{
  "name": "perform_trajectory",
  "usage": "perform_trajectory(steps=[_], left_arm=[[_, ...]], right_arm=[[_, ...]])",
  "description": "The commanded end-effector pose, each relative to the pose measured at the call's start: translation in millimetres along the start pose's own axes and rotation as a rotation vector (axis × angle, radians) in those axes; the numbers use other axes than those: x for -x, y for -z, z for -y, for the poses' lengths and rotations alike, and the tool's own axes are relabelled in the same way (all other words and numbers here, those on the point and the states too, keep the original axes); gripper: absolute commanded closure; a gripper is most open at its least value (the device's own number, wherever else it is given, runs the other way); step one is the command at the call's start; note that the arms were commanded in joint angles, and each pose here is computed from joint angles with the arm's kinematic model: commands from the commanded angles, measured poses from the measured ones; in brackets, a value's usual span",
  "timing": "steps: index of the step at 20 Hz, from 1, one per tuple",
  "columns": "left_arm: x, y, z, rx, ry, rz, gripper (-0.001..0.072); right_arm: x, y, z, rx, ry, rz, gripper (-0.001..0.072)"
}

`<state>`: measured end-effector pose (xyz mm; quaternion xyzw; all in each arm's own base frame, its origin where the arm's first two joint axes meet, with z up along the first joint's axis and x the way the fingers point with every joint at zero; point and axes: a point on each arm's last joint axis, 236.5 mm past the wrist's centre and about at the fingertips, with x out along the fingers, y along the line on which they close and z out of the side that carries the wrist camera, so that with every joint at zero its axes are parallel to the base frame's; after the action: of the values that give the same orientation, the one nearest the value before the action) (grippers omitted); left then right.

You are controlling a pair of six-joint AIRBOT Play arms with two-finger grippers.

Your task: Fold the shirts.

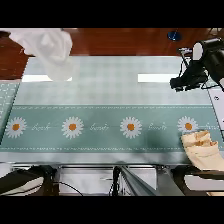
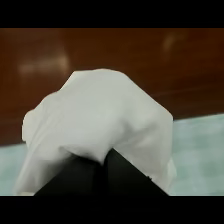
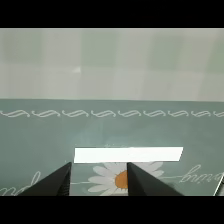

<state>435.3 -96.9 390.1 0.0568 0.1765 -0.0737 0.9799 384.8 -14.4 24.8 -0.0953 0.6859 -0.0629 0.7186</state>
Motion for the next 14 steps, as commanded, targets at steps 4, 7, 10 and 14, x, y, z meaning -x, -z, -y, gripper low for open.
perform_trajectory(steps=[4,7,10,14], left_arm=[[163,-79,116,-0.031,0.400,0.373,0.0681],[163,-69,138,-0.051,0.455,0.347,0.0681],[142,-51,142,-0.083,0.427,0.288,0.0681],[105,-12,148,-0.142,0.379,0.123,0.0680]], right_arm=[[1,24,6,0.001,0.025,-0.101,0.0290],[2,32,7,0.013,0.026,-0.135,0.0289],[3,35,7,0.014,0.026,-0.148,0.0290],[2,33,5,0.013,0.021,-0.139,0.0289]])
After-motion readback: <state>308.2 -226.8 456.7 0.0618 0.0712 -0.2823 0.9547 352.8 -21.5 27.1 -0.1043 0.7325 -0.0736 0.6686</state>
